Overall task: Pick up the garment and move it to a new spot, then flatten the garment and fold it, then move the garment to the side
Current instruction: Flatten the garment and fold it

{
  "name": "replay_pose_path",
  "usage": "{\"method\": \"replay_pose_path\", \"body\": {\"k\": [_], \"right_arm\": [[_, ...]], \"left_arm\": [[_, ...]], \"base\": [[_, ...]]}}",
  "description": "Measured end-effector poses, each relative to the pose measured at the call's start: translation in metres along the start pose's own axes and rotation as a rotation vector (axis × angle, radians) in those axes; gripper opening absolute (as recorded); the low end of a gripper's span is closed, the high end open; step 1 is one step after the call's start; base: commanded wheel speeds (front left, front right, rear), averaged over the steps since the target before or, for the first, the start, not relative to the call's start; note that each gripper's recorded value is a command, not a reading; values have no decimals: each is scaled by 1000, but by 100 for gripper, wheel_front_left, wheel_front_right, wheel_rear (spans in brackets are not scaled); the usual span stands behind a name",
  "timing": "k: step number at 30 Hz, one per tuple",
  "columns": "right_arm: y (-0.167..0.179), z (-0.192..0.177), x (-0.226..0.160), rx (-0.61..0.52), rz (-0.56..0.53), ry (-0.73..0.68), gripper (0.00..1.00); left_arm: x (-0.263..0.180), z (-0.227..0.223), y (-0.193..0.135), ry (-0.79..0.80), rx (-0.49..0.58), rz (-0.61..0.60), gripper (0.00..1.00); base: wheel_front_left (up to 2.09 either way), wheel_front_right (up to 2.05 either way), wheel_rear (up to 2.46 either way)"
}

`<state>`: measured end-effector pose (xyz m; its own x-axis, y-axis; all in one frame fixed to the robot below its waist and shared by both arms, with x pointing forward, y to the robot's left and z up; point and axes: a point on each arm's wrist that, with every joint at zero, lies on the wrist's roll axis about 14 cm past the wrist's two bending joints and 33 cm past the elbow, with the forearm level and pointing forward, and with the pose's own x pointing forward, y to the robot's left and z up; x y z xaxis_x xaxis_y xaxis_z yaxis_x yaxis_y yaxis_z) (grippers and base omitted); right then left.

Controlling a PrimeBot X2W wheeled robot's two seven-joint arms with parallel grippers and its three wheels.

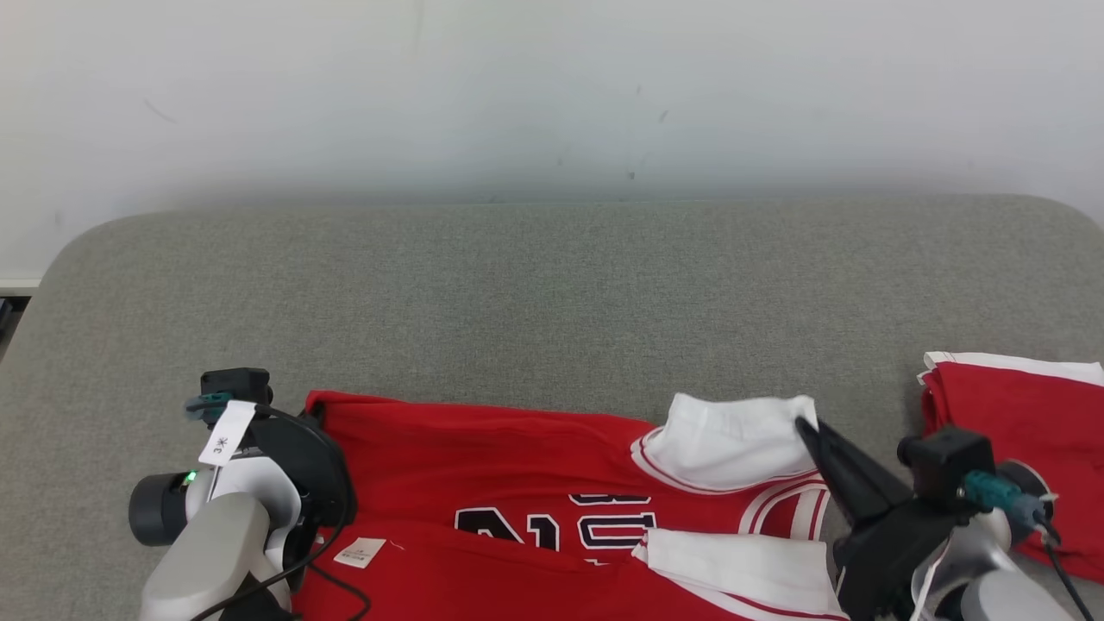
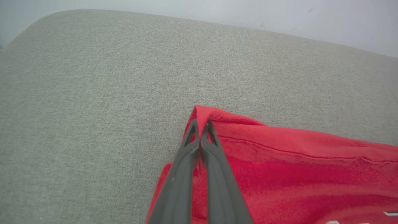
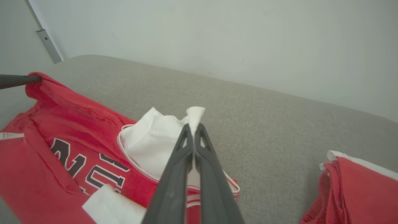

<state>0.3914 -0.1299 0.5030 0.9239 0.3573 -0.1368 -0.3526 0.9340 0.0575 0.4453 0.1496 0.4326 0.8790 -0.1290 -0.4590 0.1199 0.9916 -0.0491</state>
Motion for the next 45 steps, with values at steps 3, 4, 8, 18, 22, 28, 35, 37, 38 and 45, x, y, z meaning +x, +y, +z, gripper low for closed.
{"method": "replay_pose_path", "body": {"k": [3,4,8,18,22,28,35,37,38,45], "right_arm": [[6,-5,-5,-3,22,17,0],[8,-9,-8,-7,30,30,0],[17,-17,-17,-13,66,64,0],[40,-44,-40,27,149,178,0],[40,-55,-49,35,156,235,0],[45,-57,-54,46,170,263,0],[43,-72,-69,36,171,349,0],[42,-76,-73,34,163,372,0],[42,-77,-74,34,163,378,0],[43,-80,-76,30,164,412,0]], "left_arm": [[0,0,1,-4,-6,3,3],[0,-1,2,-6,-12,5,4],[-4,-11,7,-4,-45,19,4],[-12,-31,18,-4,-127,56,5],[-16,-37,19,-8,-140,57,4],[-20,-42,19,-10,-150,54,2],[-25,-50,19,-2,-151,56,11],[-27,-57,18,12,-153,50,28],[-28,-60,18,18,-152,49,44],[-30,-68,17,36,-153,51,100]], "base": [[0,0,0],[0,0,0],[0,0,0],[0,0,0],[0,0,0],[0,0,0],[0,0,0],[0,0,0],[0,0,0],[0,0,0]]}}
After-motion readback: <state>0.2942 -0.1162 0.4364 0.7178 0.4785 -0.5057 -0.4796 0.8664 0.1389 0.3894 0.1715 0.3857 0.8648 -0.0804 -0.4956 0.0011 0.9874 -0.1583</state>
